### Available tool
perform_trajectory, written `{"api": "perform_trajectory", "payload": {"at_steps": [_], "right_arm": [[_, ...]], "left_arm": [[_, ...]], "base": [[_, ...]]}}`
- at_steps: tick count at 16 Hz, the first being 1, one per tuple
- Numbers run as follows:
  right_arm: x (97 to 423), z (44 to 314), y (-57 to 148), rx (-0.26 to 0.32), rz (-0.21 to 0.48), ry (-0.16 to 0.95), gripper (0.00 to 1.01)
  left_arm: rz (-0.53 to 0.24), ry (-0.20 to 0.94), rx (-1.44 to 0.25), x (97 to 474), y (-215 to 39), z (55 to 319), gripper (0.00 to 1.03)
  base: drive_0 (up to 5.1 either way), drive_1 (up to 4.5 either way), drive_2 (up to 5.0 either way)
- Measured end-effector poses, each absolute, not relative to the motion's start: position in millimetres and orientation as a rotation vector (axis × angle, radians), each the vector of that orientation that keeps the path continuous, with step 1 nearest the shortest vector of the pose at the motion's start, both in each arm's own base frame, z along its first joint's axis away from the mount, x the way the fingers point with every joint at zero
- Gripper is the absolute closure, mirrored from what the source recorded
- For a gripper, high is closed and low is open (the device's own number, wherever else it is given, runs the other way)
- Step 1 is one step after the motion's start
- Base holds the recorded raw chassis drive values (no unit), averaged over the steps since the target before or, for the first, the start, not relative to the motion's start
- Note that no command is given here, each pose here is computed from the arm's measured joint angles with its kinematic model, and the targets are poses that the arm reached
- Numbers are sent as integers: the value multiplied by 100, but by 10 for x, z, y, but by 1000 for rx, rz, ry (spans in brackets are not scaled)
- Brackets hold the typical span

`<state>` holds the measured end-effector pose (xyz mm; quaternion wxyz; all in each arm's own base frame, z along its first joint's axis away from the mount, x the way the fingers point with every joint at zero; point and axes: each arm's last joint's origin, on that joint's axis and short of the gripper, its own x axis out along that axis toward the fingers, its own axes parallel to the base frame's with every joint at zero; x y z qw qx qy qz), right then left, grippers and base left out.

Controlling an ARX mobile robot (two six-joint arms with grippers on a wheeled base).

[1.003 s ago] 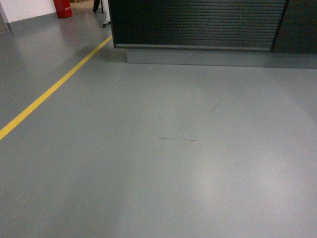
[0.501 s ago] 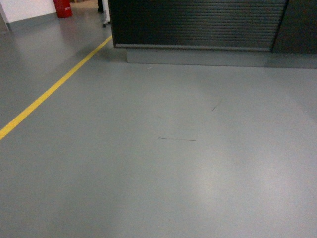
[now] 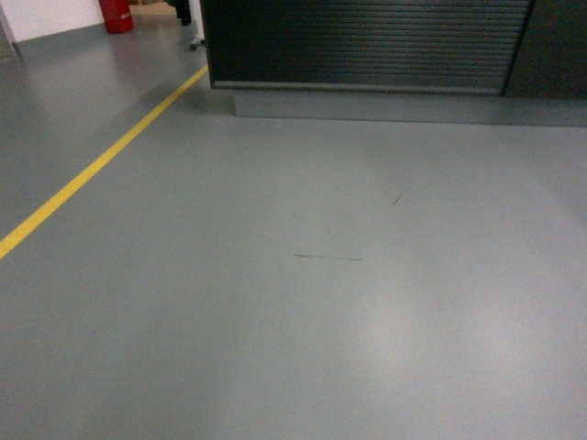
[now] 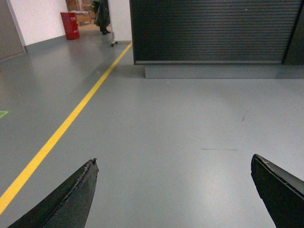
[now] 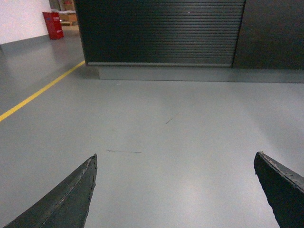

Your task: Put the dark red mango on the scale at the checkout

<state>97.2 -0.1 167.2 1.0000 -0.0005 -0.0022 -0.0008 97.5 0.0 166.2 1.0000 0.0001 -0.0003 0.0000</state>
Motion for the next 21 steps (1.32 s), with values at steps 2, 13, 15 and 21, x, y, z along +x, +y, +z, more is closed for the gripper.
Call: {"api": "perform_trajectory", "payload": {"at_steps": [2,13,15,21], "right_arm": [[972,1672,-1,-1,-2,-4,3],[972,1672,-1,-1,-2,-4,3],[972,1672,0,-1,-1,-4,3],[972,1673,0,-1,-1,-5,3]], "left_arm": [[0,-1,0,975,0,1662,5],[0,-1,0,975,0,1662,5],[0,-1,0,975,0,1662,5],[0,-1,0,975,0,1662,5]], "base": [[0,0,0],[-3,200,-206],[-12,364,-388],[1,373,-370]]}}
